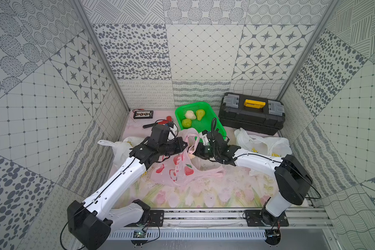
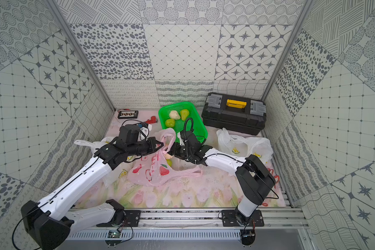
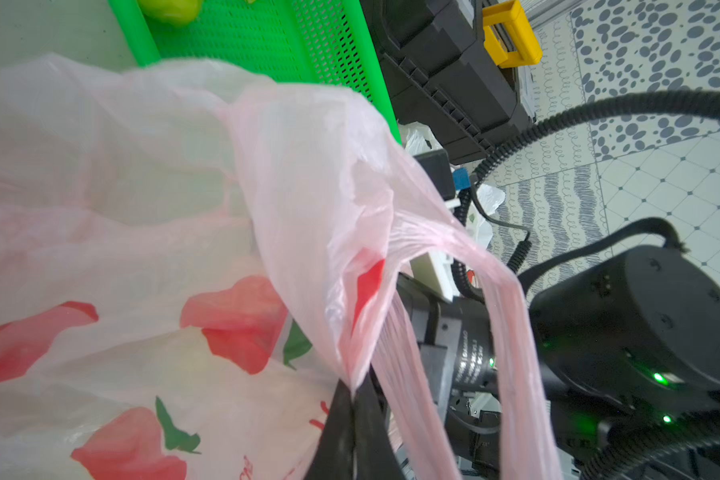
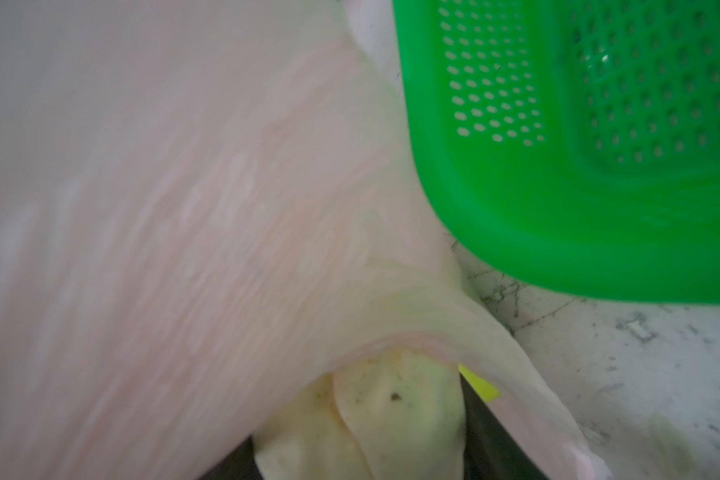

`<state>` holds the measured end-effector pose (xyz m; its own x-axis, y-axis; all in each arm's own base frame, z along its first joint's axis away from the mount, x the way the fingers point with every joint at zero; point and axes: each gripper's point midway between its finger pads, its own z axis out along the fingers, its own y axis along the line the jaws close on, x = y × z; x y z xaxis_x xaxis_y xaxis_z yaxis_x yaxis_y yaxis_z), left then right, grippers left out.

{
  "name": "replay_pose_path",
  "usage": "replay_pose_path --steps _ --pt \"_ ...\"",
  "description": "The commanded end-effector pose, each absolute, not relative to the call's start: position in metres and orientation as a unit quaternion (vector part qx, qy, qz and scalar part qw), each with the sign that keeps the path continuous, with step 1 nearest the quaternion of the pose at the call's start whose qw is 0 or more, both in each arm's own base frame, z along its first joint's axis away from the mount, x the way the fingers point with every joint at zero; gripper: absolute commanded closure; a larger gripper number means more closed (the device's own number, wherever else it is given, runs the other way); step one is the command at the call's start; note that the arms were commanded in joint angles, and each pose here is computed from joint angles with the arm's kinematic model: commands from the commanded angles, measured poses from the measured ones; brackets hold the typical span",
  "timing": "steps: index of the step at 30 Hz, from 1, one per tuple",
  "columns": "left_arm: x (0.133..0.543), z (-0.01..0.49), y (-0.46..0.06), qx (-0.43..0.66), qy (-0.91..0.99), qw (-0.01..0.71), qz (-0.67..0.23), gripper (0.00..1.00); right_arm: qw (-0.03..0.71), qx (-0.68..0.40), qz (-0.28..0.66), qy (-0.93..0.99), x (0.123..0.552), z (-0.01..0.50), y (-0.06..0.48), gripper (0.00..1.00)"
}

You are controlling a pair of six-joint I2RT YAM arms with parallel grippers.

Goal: Place the pears into plastic bags & tie knots
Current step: Place the pear in the plastic bag.

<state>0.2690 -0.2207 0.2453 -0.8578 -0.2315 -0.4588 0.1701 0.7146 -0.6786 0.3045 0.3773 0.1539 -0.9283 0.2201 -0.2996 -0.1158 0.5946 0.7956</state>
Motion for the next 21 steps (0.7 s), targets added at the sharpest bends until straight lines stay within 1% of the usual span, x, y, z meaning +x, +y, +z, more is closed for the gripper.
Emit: replay_pose_path --steps 1,4,7,10,11,17,21 --pt "0.26 0.233 -0.224 -0.004 0.887 0.251 -0.386 1.0 0.265 0.089 0.464 0.84 0.347 0.185 0.391 0.4" --pt "0.262 0.227 -0.225 -0.007 0.887 0.252 -0.386 1.0 0.258 0.08 0.442 0.855 0.349 0.175 0.406 0.35" --pt "0.264 0.223 -0.223 -0.009 0.888 0.257 -0.382 1.0 0.241 0.058 0.448 0.859 0.342 0.17 0.425 0.31" --pt "0.264 0.223 -0.221 -0.008 0.889 0.263 -0.375 1.0 0.227 0.004 0.443 0.867 0.332 0.171 0.44 0.2" --pt "0.265 0.223 -0.22 -0.008 0.889 0.265 -0.372 1.0 0.224 -0.005 0.439 0.87 0.331 0.172 0.441 0.18" --pt "0.265 0.227 -0.217 -0.003 0.889 0.276 -0.366 1.0 0.244 -0.028 0.434 0.867 0.327 0.193 0.424 0.13" --pt "0.269 0.228 -0.214 -0.017 0.885 0.285 -0.367 1.0 0.253 -0.028 0.396 0.882 0.32 0.197 0.39 0.13"
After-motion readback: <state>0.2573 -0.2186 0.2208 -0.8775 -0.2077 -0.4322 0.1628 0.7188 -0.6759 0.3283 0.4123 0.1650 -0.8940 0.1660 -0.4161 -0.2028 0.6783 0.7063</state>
